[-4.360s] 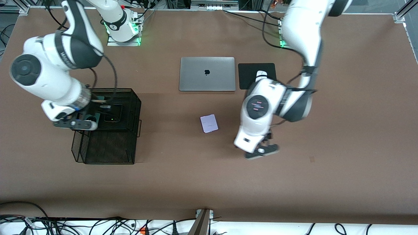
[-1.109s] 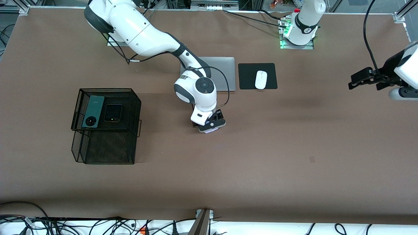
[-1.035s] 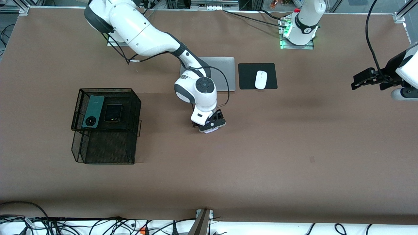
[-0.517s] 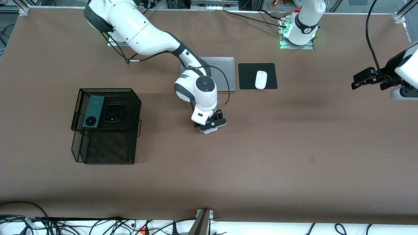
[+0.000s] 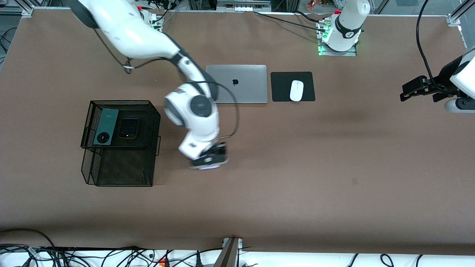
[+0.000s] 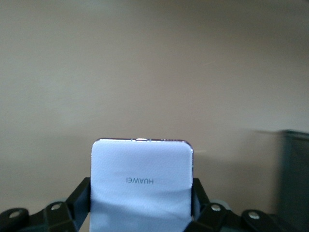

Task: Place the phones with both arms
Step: 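Lift the white phone and carry it toward the basket with the right gripper, then lower the white phone into the basket and open the right gripper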

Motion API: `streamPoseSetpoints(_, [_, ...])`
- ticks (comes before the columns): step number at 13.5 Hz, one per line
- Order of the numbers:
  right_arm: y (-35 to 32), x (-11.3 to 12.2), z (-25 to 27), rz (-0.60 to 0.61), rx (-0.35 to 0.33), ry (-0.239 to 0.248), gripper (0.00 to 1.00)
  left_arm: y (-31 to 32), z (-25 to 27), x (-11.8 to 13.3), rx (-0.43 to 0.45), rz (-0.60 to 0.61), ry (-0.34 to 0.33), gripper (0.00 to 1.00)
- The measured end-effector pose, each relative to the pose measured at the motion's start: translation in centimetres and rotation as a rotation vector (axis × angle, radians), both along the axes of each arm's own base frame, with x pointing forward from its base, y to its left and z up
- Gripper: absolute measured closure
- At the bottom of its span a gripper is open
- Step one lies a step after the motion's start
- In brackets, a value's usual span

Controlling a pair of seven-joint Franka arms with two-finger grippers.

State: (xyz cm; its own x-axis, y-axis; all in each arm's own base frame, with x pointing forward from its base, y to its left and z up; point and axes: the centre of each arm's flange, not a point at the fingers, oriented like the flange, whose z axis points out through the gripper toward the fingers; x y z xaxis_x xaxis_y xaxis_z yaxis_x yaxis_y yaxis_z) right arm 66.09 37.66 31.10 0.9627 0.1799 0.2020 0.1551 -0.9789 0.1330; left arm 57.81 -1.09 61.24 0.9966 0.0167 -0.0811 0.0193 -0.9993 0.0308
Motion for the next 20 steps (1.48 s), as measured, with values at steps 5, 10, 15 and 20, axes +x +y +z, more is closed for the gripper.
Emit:
streamPoseSetpoints(5, [-17.0, 5.3, 7.9, -0.016, -0.017, 0.067, 0.15, 0.0, 0.0, 0.0, 0.000, 0.000, 0.001, 0.00])
streamPoseSetpoints(10, [-27.0, 6.1, 3.5, -0.117, -0.078, 0.158, 0.15, 0.0, 0.0, 0.0, 0.000, 0.000, 0.001, 0.00])
streamPoseSetpoints(15, [-28.4, 5.9, -0.9, -0.153, 0.026, 0.206, 0.15, -0.4, 0.0, 0.0, 0.000, -0.007, 0.001, 0.00])
streamPoseSetpoints(20, [-32.1, 4.8, -4.6, -0.169, 0.064, 0.251, 0.15, -0.3, 0.0, 0.0, 0.000, -0.006, 0.001, 0.00])
